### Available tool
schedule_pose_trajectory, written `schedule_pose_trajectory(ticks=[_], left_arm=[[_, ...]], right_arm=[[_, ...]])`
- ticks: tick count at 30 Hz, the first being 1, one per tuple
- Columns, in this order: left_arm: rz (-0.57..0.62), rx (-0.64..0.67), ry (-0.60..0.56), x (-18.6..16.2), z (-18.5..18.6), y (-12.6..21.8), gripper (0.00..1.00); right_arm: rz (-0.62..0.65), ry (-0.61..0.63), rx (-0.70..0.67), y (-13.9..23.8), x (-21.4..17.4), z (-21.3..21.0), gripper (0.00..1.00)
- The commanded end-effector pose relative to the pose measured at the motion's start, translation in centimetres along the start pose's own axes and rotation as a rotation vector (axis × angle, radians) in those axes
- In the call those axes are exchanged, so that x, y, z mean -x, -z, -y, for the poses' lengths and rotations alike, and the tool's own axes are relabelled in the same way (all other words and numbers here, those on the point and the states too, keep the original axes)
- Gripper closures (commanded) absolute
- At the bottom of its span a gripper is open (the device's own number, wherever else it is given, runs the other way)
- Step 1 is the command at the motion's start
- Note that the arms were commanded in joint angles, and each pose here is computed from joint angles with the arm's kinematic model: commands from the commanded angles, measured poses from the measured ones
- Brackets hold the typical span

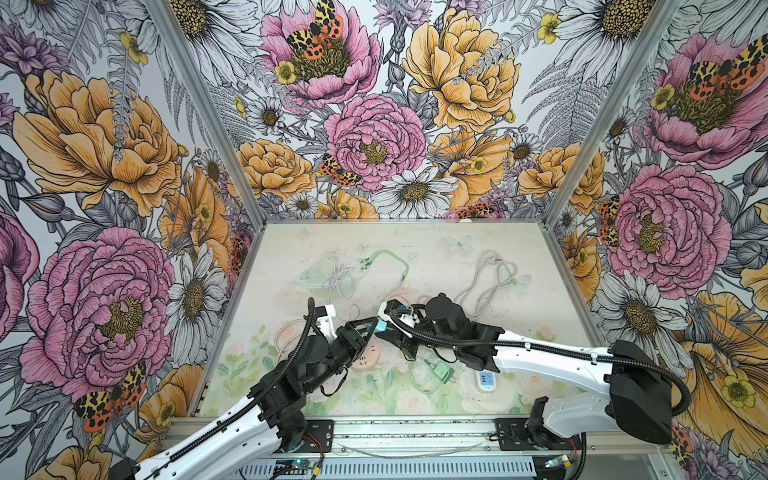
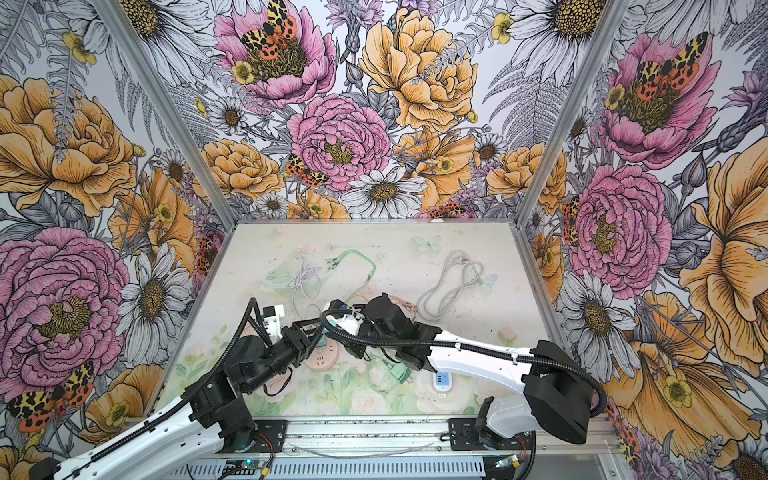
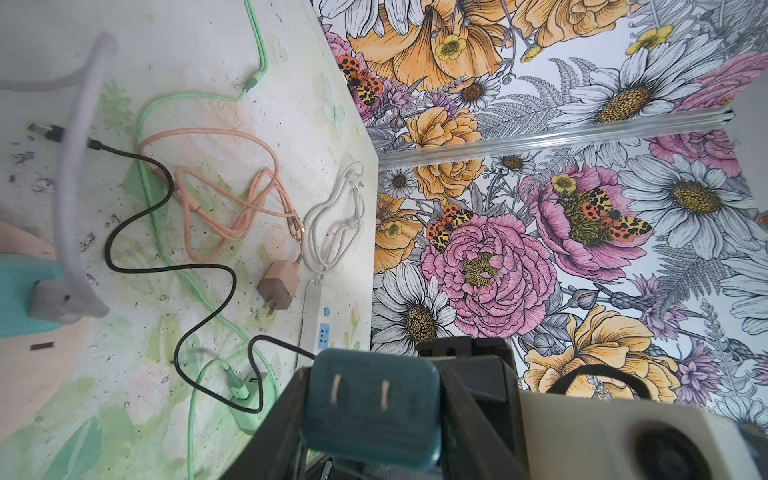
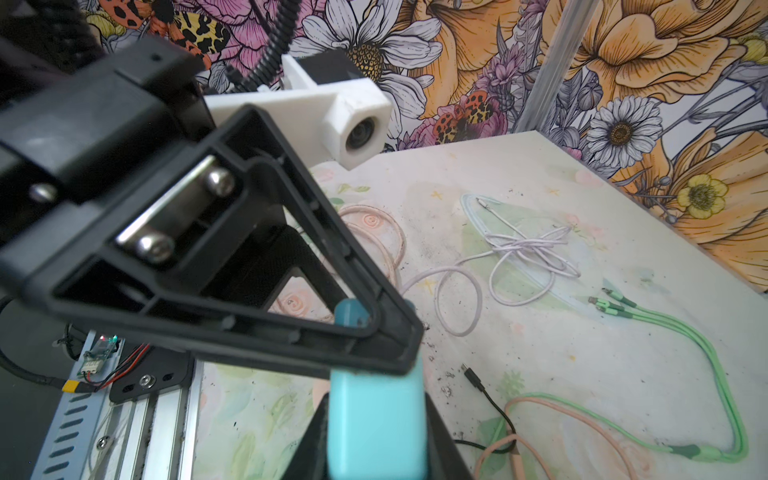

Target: Insert the plug

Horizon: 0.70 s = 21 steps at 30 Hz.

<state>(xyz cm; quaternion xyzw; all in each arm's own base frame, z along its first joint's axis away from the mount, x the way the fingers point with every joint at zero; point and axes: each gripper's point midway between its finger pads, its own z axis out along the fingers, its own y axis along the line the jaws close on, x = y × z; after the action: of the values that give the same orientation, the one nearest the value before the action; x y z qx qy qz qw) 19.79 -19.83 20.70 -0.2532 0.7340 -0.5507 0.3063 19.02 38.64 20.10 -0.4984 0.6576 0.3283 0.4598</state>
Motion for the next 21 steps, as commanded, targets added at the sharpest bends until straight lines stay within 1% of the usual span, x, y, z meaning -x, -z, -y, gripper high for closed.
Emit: schedule_pose_trajectory(ticks=[1, 2, 6, 10, 12, 15, 17, 21], left_arm=[[0.052, 0.049, 0.024, 0.7, -1.9, 0.0, 0.74], [0.055, 0.046, 0.025, 0.8, -1.8, 0.1, 0.74], [0.055, 0.044, 0.013, 0.8, -1.4, 0.1, 0.74], [0.051, 0.046, 0.01, 0.8, -1.2, -0.1, 0.75], [0.051, 0.044, 0.014, 0.8, -1.2, -0.2, 0.75], [0.051, 0.04, 0.02, 0.7, -1.2, -0.3, 0.76], [0.051, 0.04, 0.022, 0.7, -1.2, -0.4, 0.76], [0.05, 0.036, 0.029, 0.7, -1.1, -0.4, 0.76]], right_arm=[[0.187, 0.059, -0.042, 1.2, 4.3, -0.2, 0.86], [0.197, 0.065, -0.055, 1.2, 4.3, -0.2, 0.84], [0.226, 0.088, -0.097, 1.2, 4.3, 0.0, 0.84], [0.312, 0.082, -0.171, 1.9, 4.9, 0.9, 0.81], [0.341, 0.082, -0.182, 2.2, 5.1, 1.0, 0.74], [0.332, 0.084, -0.167, 1.8, 4.8, 0.8, 0.64], [0.336, 0.086, -0.166, 1.7, 4.8, 0.7, 0.62], [0.378, 0.082, -0.183, 2.0, 4.9, 0.9, 0.61]])
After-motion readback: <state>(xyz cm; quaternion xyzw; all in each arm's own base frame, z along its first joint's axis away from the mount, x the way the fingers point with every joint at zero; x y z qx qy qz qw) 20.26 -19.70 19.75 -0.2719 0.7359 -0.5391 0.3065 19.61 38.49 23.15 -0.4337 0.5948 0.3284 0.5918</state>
